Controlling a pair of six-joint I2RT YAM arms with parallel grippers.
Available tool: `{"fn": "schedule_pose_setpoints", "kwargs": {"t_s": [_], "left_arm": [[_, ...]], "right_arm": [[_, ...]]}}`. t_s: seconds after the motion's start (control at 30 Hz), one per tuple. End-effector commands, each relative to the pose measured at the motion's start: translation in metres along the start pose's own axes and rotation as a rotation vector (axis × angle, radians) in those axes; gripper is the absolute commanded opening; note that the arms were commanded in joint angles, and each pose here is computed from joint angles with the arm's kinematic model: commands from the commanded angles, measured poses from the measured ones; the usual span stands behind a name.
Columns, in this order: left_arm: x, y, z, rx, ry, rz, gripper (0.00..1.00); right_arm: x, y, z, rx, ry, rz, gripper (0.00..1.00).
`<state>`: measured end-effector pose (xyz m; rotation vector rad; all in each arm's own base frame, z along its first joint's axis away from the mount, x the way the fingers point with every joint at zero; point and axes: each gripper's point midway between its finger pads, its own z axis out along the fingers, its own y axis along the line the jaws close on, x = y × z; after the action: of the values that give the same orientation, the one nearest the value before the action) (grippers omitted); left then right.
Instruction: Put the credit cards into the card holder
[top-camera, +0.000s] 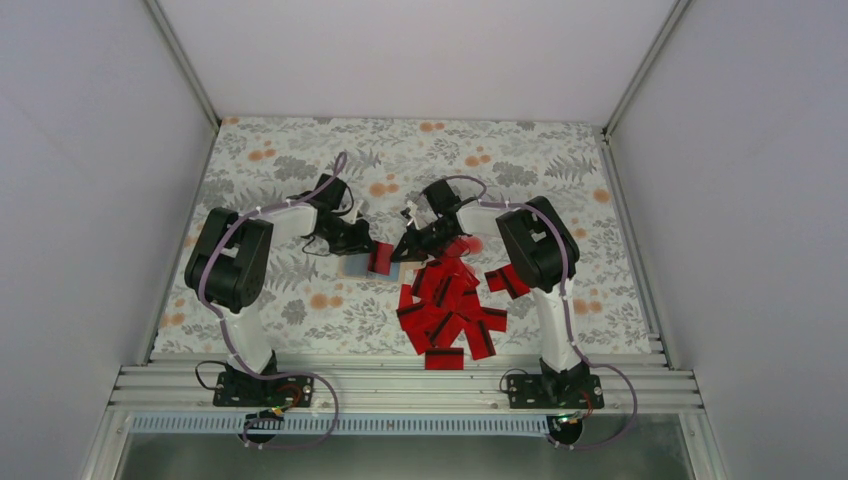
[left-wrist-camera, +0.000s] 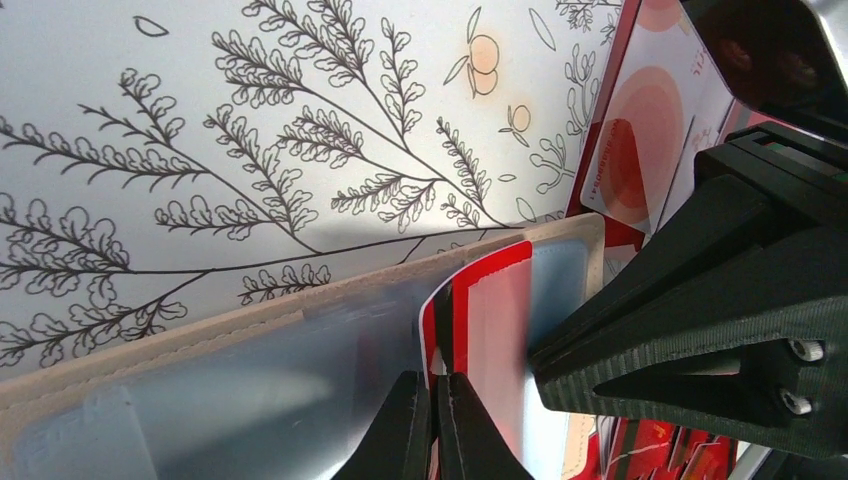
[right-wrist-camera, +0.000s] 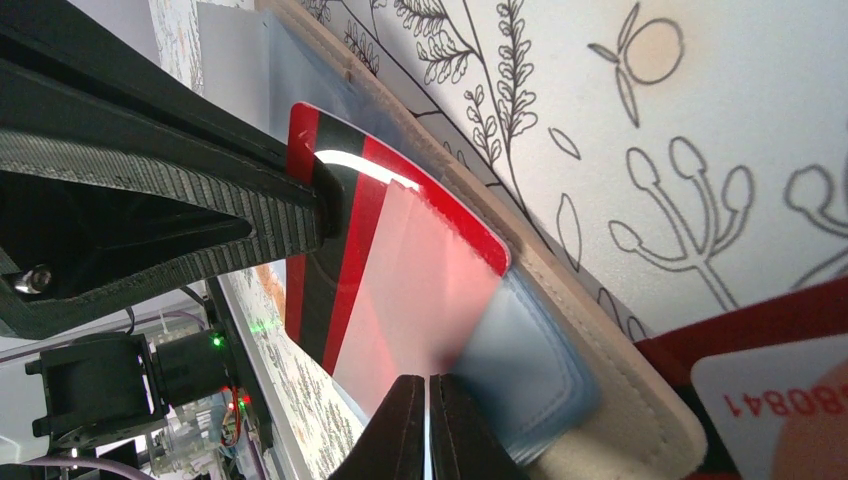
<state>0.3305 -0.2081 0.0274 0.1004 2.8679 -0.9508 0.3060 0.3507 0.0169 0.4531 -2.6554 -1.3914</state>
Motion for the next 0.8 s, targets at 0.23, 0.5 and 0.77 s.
{"fn": "schedule_pose_setpoints", "kwargs": {"t_s": [0.23,0.5,0.77], "left_arm": [[0.009,0.001,0.002,0.01,0.041,0.03,0.02],[0.018,0.002,0.002,0.016,0.06,0.046,0.02],[0.022,0.005,0.002,0.007,0.066,0.05,0.02]], "right_arm": [[0.016,-0.063,0.012,0.237,0.017,0.089,0.06],[0.012,-0.061,0.009,0.243,0.007,0.087,0.08],[0.01,-0.065,0.003,0.265,-0.002,0.092,0.08]]}}
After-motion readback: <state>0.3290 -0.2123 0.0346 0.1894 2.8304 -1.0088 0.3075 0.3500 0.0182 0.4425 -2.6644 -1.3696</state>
